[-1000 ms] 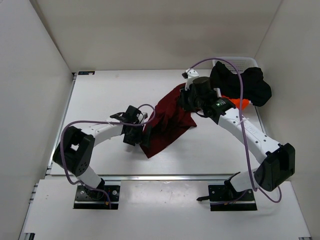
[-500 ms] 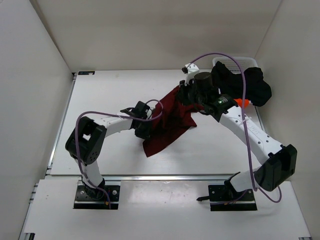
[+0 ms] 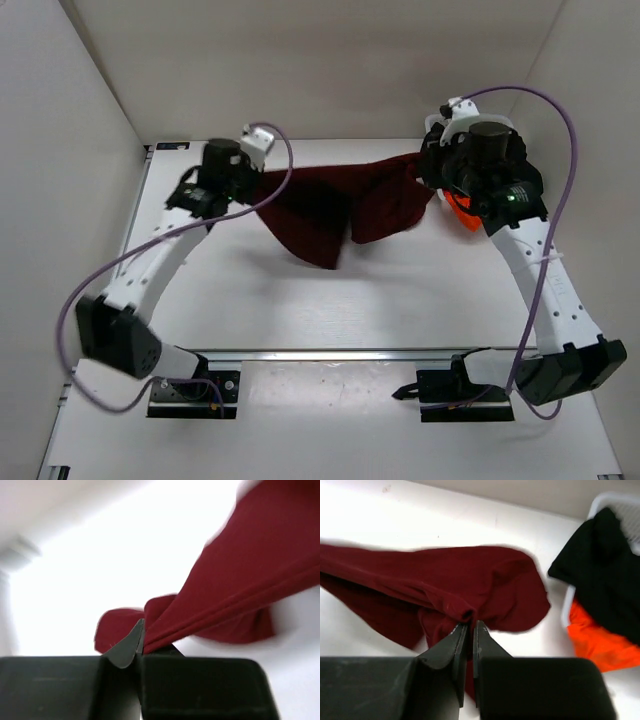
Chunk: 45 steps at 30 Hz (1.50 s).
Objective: Fold and stack the t-shirts
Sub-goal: Flatten out the tshirt
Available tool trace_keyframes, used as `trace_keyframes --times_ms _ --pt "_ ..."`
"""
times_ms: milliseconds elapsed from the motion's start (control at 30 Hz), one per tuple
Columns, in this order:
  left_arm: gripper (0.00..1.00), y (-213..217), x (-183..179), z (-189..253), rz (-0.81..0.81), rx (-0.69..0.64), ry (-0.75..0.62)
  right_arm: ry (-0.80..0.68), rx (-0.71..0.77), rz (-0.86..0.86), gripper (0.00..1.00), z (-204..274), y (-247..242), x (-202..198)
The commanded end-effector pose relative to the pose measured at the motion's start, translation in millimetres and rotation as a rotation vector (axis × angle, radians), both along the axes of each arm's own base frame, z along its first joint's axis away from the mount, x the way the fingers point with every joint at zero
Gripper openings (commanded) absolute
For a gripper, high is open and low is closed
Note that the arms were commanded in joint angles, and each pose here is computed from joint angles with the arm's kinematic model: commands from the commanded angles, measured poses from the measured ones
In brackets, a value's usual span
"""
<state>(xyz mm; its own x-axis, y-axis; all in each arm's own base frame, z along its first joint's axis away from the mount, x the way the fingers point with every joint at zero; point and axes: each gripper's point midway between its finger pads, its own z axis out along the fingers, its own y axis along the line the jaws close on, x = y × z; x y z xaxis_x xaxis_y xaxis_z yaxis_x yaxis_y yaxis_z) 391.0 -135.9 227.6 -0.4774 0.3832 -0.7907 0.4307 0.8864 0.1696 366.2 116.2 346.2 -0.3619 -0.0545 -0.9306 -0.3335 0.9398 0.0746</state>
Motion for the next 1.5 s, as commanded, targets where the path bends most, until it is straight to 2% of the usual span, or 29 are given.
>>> trace_keyframes --times_ms 0,67,100,200,300,400,633,733,767,833,867,900,967,1033,1067,1133,1200,1333,1433,1467 --pt "0.0 51.9 -26.1 124.6 0.093 0.227 -0.327 -0.224 -0.12 -0.035 0.0 75.9 -23.2 -24.5" --pt "0.0 61.6 -55.2 171.6 0.151 0.248 -0.44 -0.291 -0.146 -0.067 0.0 101.9 -30.9 -41.2" --pt "0.0 68.9 -64.2 177.1 0.158 0.253 -0.432 -0.318 -0.161 -0.083 0.0 111.0 -35.2 -45.7" --pt "0.0 113.7 -100.0 236.9 0.28 0.194 -0.513 -0.427 -0.15 -0.128 0.0 154.4 -55.2 -80.8" --pt "0.01 132.6 -140.8 271.8 0.32 0.176 -0.602 -0.504 -0.135 -0.142 0.0 187.0 -72.0 -114.1" --pt "0.0 157.5 -161.4 277.1 0.373 0.179 -0.596 -0.564 -0.12 -0.123 0.0 202.4 -79.7 -141.6" --pt "0.0 153.7 -160.7 253.5 0.318 0.206 -0.514 -0.513 -0.112 -0.048 0.0 183.3 -65.7 -135.1" --pt "0.0 137.5 -137.9 213.0 0.239 0.303 -0.436 -0.387 -0.103 -0.01 0.0 138.9 -52.8 -104.8" --pt "0.0 132.5 -134.1 205.8 0.219 0.324 -0.426 -0.32 -0.098 -0.005 0.0 111.6 -47.4 -88.5" --pt "0.0 115.1 -114.4 184.6 0.171 0.357 -0.399 -0.157 -0.057 0.08 0.0 49.5 -5.6 -55.5" --pt "0.0 107.2 -108.7 184.7 0.144 0.358 -0.412 -0.112 -0.056 0.114 0.14 23.7 12.3 -44.4" --pt "0.0 102.5 -102.9 170.1 0.122 0.377 -0.376 -0.053 -0.093 0.197 0.18 -10.7 47.7 -31.9" --pt "0.0 89.5 -86.5 166.0 0.102 0.363 -0.359 -0.011 -0.134 0.301 0.17 -48.2 101.8 -18.0" --pt "0.0 82.3 -75.0 170.3 0.102 0.328 -0.349 -0.009 -0.065 0.334 0.17 -64.5 130.4 7.1" --pt "0.0 71.1 -69.8 178.6 0.083 0.297 -0.362 -0.014 0.016 0.343 0.27 -62.8 140.3 11.0" --pt "0.0 52.7 -59.8 192.5 0.064 0.271 -0.397 -0.02 0.135 0.329 0.35 -59.7 136.4 14.8" --pt "0.0 33.0 -47.8 202.5 0.04 0.252 -0.428 -0.049 0.113 0.34 0.43 -64.9 131.8 13.7" --pt "0.0 -8.8 -32.7 235.0 -0.005 0.182 -0.502 0.02 0.066 0.358 0.45 -84.2 121.8 1.5" --pt "0.0 -14.0 -21.9 244.6 0.021 0.168 -0.512 0.062 0.035 0.411 0.51 -109.7 130.7 -29.6" --pt "0.0 -14.1 -19.3 242.1 0.033 0.165 -0.508 0.08 0.024 0.446 0.57 -121.8 140.7 -47.6"
